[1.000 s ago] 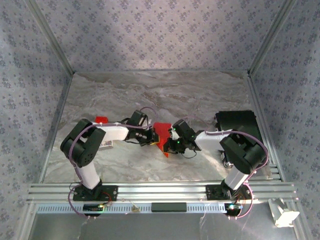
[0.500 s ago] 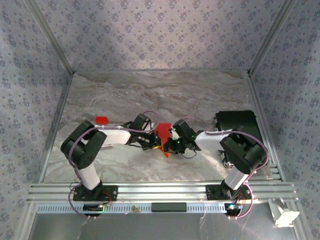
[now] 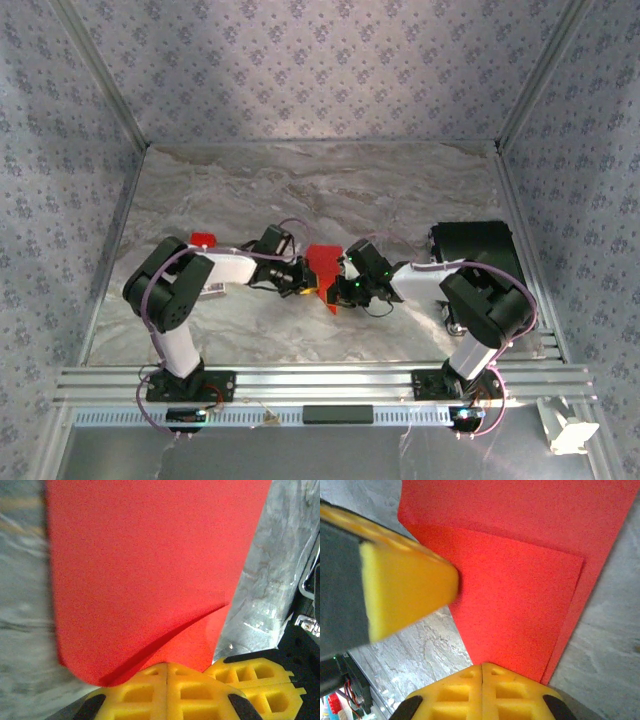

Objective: Fold a paper plane with a square sheet of paper (pick it up from the middle)
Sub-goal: Third fold the triangle at the center of the table.

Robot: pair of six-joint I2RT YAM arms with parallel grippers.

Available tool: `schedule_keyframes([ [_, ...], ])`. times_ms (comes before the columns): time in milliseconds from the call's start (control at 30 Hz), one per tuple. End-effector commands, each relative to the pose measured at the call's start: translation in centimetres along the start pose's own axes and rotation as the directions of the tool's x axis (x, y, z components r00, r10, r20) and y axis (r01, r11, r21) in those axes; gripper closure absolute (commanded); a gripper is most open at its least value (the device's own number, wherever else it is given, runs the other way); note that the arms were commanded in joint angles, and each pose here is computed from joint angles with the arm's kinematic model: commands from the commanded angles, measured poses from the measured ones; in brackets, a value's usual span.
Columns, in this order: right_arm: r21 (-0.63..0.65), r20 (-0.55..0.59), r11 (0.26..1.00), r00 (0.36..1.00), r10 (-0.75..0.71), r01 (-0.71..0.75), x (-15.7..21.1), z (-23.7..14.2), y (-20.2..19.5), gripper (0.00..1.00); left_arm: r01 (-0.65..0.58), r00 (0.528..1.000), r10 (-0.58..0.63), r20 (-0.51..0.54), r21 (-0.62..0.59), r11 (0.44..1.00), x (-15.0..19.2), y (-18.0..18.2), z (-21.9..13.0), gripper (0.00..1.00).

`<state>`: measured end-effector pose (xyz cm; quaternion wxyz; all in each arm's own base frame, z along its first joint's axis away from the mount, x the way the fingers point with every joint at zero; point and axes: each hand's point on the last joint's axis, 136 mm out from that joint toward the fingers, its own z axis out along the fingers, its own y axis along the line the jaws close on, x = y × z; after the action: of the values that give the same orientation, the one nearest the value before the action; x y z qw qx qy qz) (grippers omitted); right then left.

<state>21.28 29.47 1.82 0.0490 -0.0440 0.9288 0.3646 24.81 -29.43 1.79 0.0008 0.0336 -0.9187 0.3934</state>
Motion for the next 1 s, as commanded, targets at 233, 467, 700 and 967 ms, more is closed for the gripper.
schedule_keyframes([
  [233, 0.159, -0.061, 0.983, 0.993, 0.099, -0.088, 2.8, -0.2, -4.6, 1.00, 0.067, 0.995, -0.055, 0.082, -0.160, 0.985, -3.1, 4.4, -1.3, 1.00],
  [467, 0.150, -0.065, 0.985, 0.994, 0.092, -0.082, 2.8, -0.3, -4.3, 1.00, 0.100, 0.990, -0.080, 0.118, -0.168, 0.981, -4.5, 4.7, -2.0, 1.00],
  [700, 0.151, -0.069, 0.985, 0.993, 0.091, -0.079, 2.8, -0.3, -4.4, 1.00, 0.111, 0.987, -0.082, 0.141, -0.216, 0.970, -5.5, 4.7, -2.6, 1.00],
  [967, 0.148, -0.067, 0.986, 0.994, 0.088, -0.077, 2.8, -0.3, -4.3, 1.00, 0.099, 0.982, -0.063, 0.175, -0.203, 0.974, -6.0, 3.1, -4.0, 1.00],
])
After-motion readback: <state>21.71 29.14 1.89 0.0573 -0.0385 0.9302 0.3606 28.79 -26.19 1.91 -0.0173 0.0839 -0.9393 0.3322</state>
